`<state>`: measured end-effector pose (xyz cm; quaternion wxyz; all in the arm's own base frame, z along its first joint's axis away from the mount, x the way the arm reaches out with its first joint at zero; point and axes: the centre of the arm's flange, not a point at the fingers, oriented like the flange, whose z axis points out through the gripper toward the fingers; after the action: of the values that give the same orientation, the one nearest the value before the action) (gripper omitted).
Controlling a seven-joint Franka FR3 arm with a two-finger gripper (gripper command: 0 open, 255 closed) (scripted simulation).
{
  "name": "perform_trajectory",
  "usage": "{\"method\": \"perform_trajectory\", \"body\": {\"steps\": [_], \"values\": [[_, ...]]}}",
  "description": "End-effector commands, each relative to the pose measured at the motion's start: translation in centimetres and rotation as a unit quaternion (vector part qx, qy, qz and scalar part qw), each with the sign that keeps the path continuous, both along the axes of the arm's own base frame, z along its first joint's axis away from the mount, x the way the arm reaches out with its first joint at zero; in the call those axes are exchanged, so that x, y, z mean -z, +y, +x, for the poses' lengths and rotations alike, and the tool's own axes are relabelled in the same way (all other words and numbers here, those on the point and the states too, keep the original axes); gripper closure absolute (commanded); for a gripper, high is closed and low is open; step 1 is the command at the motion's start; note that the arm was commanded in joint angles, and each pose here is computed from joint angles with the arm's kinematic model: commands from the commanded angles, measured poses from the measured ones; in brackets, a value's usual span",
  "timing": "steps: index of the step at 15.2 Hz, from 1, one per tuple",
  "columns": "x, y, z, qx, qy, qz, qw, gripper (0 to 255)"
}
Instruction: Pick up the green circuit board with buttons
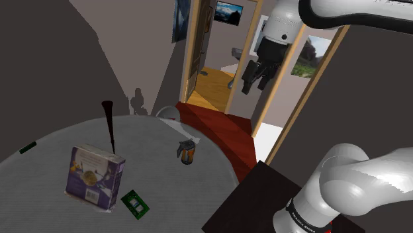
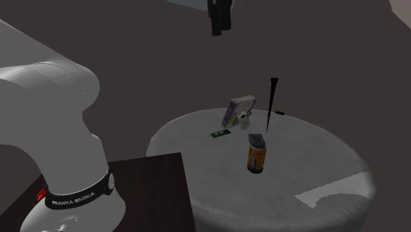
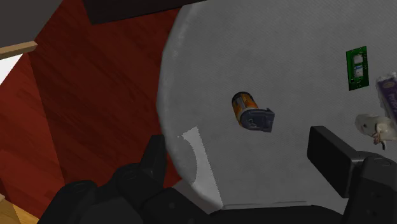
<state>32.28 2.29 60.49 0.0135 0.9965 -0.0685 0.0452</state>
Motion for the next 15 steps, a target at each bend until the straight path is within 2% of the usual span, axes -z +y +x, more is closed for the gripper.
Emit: {"method": "perform_trajectory", "body": {"steps": [1, 15], "values": [[0.0, 0.0, 0.0, 0.0, 0.0, 0.0, 1.0, 0], [13.6, 11.7, 4.2, -0.015, -0.012, 0.0, 0.9998, 0]]}}
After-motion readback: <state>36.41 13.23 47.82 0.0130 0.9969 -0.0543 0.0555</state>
